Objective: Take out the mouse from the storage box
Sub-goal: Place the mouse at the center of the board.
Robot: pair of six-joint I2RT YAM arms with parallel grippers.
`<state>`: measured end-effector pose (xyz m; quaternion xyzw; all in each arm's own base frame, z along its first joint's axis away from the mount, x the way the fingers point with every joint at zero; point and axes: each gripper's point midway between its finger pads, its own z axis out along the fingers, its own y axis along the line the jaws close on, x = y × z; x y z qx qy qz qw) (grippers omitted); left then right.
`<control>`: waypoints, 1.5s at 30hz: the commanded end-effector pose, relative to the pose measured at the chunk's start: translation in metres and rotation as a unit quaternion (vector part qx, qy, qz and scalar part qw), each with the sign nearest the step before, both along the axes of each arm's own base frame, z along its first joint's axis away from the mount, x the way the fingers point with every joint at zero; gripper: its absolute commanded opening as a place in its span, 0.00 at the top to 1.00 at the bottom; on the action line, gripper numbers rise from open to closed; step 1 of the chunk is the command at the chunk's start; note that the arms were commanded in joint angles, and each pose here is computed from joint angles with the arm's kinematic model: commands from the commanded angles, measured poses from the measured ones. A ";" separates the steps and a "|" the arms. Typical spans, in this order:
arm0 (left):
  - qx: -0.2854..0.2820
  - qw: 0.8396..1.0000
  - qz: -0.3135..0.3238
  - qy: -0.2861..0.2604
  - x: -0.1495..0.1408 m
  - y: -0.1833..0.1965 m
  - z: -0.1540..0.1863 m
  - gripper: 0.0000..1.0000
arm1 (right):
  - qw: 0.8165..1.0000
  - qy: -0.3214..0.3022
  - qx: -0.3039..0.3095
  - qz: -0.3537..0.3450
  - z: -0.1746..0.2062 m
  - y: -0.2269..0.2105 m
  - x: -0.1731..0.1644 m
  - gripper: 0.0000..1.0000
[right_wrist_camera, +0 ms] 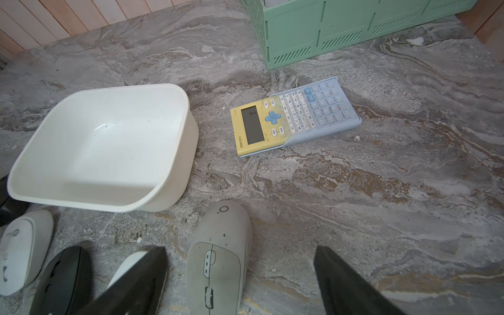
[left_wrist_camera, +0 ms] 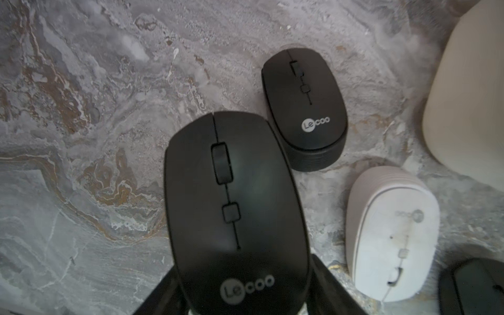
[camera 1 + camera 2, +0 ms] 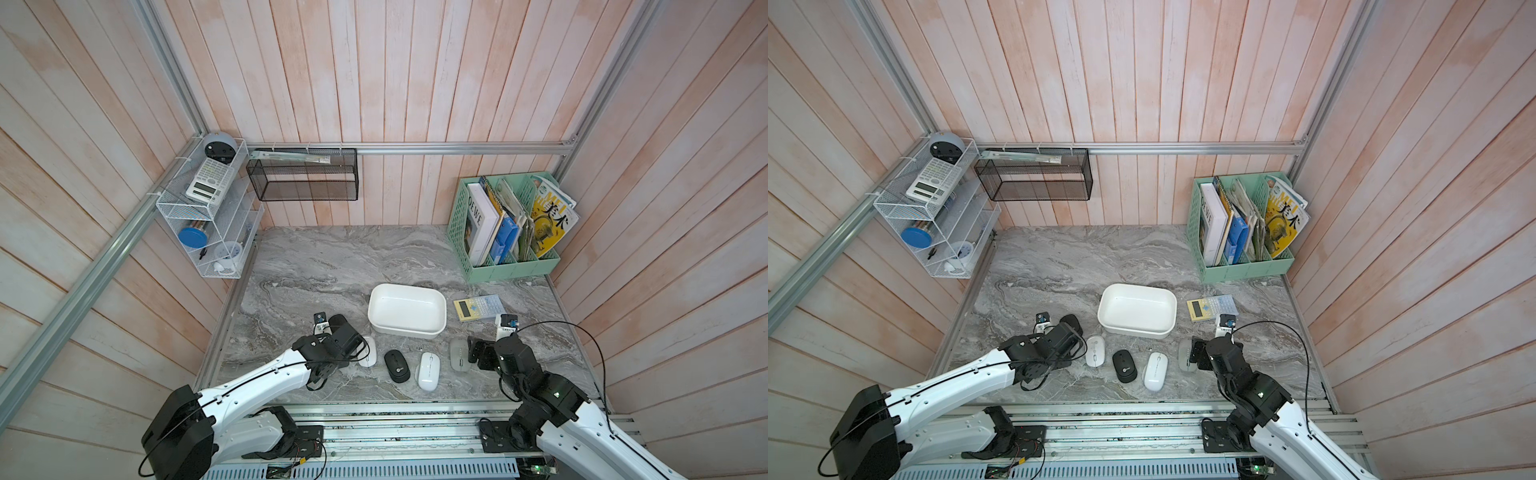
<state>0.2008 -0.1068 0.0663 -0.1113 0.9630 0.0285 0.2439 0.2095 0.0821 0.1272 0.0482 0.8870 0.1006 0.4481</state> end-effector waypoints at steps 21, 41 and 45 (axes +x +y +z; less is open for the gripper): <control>-0.060 0.998 0.010 0.029 -0.008 -0.017 -0.041 0.29 | 1.000 0.005 -0.011 -0.007 -0.004 -0.001 0.003 0.09; -0.027 0.993 -0.036 -0.108 0.020 -0.001 0.069 0.00 | 1.000 0.006 -0.020 -0.019 0.001 -0.006 0.004 0.08; 0.006 0.978 -0.030 -0.206 0.038 0.014 0.129 0.00 | 0.999 -0.013 -0.031 -0.025 0.028 -0.009 0.009 0.05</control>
